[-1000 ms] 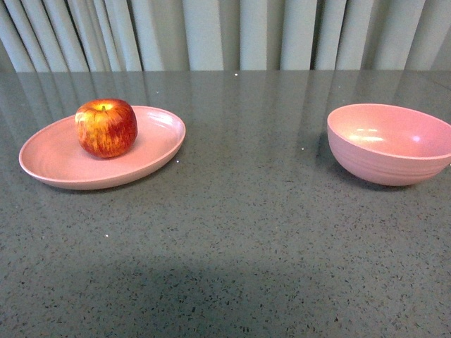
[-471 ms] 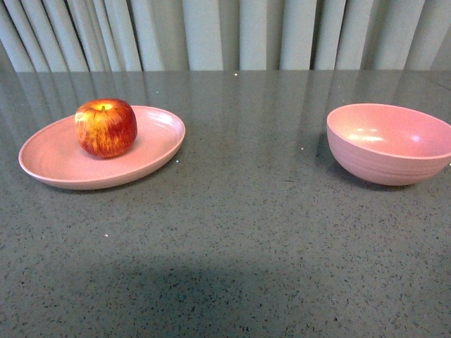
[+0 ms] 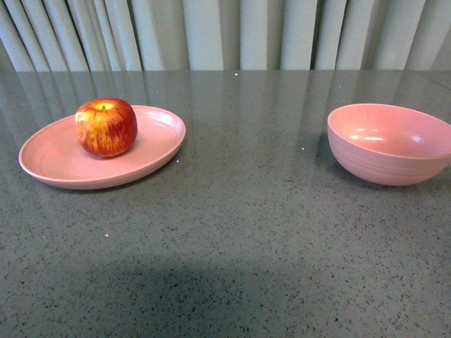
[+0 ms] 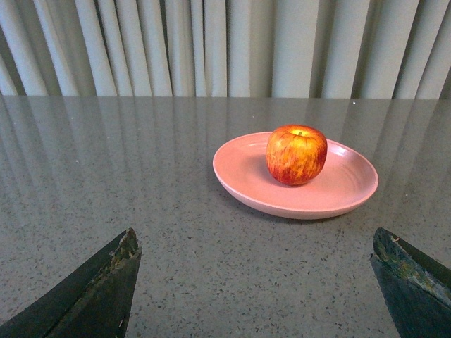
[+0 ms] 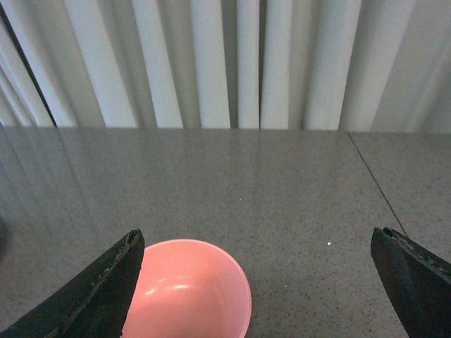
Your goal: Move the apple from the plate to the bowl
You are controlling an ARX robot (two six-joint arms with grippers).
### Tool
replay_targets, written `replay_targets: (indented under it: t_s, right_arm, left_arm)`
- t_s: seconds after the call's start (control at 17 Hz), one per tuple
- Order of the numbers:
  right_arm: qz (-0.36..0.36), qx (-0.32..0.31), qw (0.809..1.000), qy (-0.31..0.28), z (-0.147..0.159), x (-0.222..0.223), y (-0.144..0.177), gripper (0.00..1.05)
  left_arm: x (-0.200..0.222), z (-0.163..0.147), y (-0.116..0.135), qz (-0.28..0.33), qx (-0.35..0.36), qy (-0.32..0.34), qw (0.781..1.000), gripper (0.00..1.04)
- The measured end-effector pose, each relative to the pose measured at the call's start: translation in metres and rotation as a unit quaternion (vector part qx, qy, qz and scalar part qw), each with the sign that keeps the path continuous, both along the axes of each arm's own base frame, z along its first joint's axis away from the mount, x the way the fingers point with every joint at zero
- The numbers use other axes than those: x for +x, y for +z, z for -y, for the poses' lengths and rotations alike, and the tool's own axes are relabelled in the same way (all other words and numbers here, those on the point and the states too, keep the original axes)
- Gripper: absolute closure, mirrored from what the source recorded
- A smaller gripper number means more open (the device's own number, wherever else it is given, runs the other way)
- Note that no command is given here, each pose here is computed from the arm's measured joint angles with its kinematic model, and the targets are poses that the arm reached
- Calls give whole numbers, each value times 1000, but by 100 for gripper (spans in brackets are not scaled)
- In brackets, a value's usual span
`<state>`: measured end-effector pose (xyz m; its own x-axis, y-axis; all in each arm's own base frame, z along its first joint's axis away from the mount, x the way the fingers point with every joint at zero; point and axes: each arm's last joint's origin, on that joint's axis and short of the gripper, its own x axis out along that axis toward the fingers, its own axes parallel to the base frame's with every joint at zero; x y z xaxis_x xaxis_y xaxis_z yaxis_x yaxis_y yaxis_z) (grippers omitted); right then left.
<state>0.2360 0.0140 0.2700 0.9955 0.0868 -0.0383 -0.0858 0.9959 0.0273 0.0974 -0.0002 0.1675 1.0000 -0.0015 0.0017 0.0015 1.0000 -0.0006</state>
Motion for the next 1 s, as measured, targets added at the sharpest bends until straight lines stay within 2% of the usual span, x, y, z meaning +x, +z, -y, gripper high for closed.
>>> replay_targets:
  t_s: [0.12, 0.24, 0.35, 0.65, 1.0]
  right_arm:
    - [-66, -19, 998, 10, -8, 37, -17, 7]
    - [-127, -32, 991, -8, -11, 70, -27, 7]
    - [-160, -43, 986, -21, -12, 89, -31, 7]
    - [-255, -51, 965, -29, -13, 110, -56, 7]
    - [-312, -28, 949, -36, -12, 117, -71, 7]
  left_arm:
    - [0, 0, 0, 0, 0, 0, 1000, 7]
    - [0, 0, 0, 0, 0, 0, 1000, 7]
    - [0, 0, 0, 0, 0, 0, 1000, 7]
    - [0, 0, 0, 0, 0, 0, 1000, 7]
    - [0, 0, 0, 0, 0, 0, 1000, 7]
